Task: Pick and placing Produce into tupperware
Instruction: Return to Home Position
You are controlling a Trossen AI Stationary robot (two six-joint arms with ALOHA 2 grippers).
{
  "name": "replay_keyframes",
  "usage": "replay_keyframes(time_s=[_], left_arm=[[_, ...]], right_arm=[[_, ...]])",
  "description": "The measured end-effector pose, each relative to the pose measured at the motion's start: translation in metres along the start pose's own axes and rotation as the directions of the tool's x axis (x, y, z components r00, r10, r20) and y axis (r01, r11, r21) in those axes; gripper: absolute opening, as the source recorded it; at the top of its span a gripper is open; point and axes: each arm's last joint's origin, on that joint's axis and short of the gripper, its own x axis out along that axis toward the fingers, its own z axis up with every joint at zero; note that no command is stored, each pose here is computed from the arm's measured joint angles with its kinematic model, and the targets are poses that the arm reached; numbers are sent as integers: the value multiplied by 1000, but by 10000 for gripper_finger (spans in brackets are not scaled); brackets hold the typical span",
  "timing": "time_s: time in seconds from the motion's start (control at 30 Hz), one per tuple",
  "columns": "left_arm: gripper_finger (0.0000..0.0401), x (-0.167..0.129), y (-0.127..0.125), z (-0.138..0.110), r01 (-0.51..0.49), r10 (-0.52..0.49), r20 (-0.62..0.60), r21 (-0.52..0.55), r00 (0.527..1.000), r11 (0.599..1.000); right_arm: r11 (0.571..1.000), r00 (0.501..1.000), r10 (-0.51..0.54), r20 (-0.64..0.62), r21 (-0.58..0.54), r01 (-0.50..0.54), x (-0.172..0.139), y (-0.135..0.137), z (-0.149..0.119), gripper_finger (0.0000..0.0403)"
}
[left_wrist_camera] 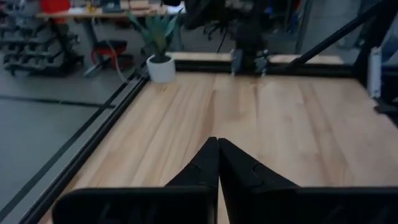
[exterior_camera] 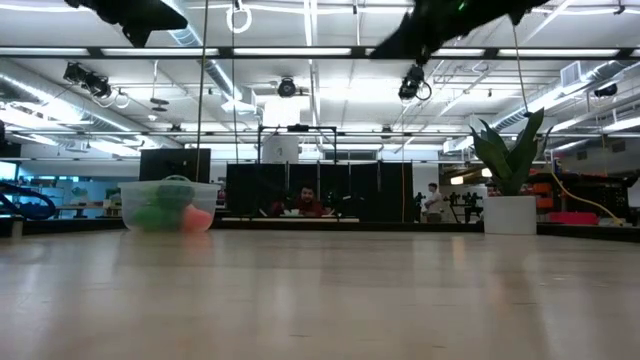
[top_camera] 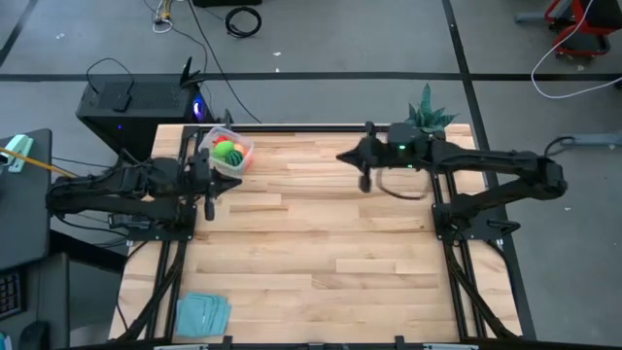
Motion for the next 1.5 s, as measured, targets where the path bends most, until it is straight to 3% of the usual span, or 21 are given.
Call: replay_keyframes(time_s=[0.1,0.2,0.33,0.83,1.0,1.2,1.5], left_arm=[[7,0,-3,-10,23,-22,48,-3,999,1000],[8,1,-4,-21,29,-30,83,16,996,999],[17,1,-4,-33,30,-31,80,15,996,999],[7,-5,-1,-73,31,-31,167,-1,985,1000],[15,-7,0,-85,31,-29,219,-5,975,1000],[8,-6,0,-98,21,-28,270,27,963,999],[20,-7,0,-108,20,-26,293,22,956,1000]], right_arm=[[982,979,186,87,-42,-183,-25,7,11,4],[935,925,354,137,-76,-347,-47,12,17,2],[883,858,468,211,-154,-443,-72,16,18,6],[917,839,398,372,-197,-347,-148,20,-57,7],[933,815,357,457,-221,-285,-170,21,-70,4],[947,792,316,523,-231,-225,-185,24,-88,7],[949,782,310,540,-225,-221,-193,28,-105,6]])
